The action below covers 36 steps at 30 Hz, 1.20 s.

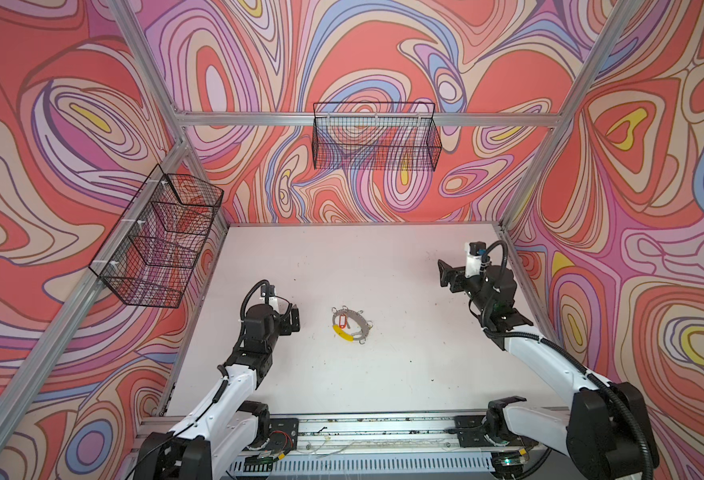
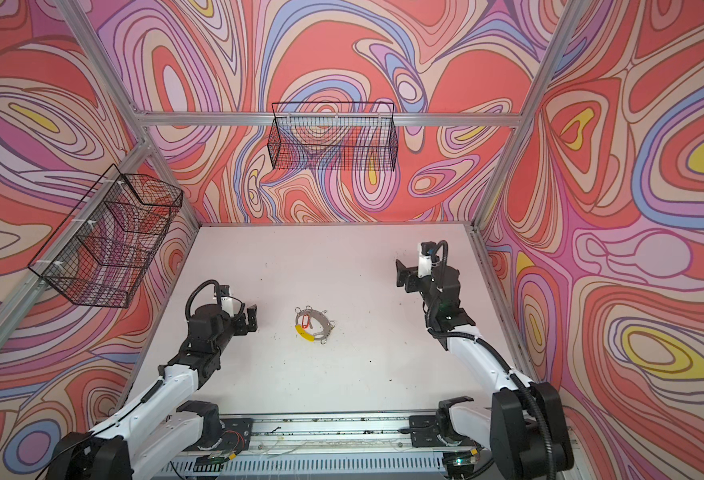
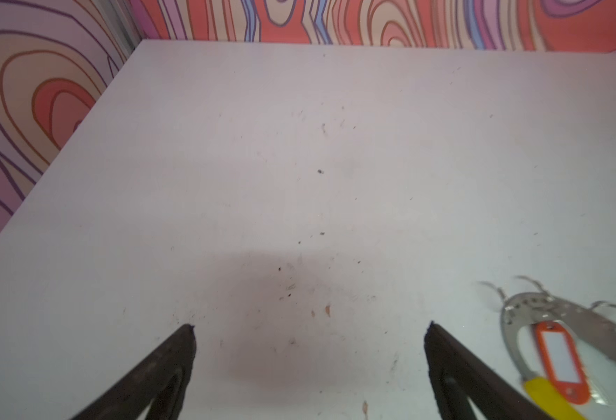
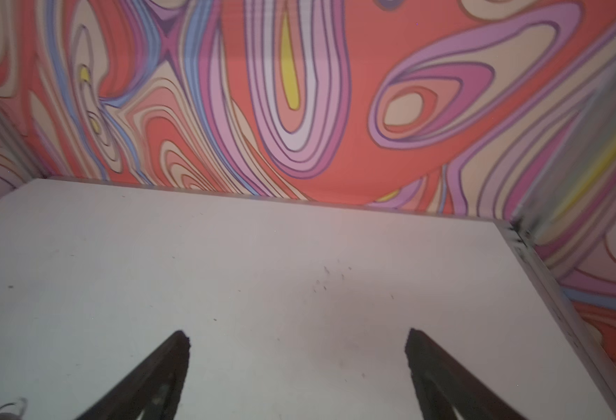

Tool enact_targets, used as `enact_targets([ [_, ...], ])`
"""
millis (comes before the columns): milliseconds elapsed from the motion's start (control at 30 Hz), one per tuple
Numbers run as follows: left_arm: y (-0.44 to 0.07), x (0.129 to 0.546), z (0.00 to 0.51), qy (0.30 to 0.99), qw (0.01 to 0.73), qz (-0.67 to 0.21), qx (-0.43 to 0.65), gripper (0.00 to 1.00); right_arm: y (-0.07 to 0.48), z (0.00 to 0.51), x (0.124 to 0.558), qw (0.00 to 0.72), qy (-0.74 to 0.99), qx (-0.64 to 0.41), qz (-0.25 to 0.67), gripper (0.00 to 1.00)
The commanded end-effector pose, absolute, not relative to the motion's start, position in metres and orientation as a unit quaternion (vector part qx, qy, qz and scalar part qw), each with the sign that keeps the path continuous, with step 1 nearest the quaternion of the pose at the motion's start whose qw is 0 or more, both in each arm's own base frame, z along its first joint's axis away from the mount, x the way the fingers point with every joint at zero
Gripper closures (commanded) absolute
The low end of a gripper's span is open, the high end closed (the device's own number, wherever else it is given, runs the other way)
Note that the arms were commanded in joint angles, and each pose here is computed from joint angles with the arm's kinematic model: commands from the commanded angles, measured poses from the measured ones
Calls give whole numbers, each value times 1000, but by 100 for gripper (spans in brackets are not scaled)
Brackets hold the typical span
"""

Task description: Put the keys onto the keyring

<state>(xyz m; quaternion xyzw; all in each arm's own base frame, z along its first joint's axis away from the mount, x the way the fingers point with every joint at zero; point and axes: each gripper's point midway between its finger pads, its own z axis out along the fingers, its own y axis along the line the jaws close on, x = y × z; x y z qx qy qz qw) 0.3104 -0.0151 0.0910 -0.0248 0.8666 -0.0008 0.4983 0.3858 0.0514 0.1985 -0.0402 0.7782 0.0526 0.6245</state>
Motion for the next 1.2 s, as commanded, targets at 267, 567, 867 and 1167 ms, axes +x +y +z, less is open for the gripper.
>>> enact_targets([
  [267,13,369,121,785,617,34,-38,0,2,142,391,679,733,40,-28,2],
  [567,20,385,90,816,574,41,-56,0,0,109,407,647,760,47,-34,2],
  [867,25,389,90,817,570,53,-67,0,-3,107,415,639,767,44,-31,2],
  [1167,25,390,91,814,575,53,-67,0,-2,106,415,637,769,44,-28,2],
])
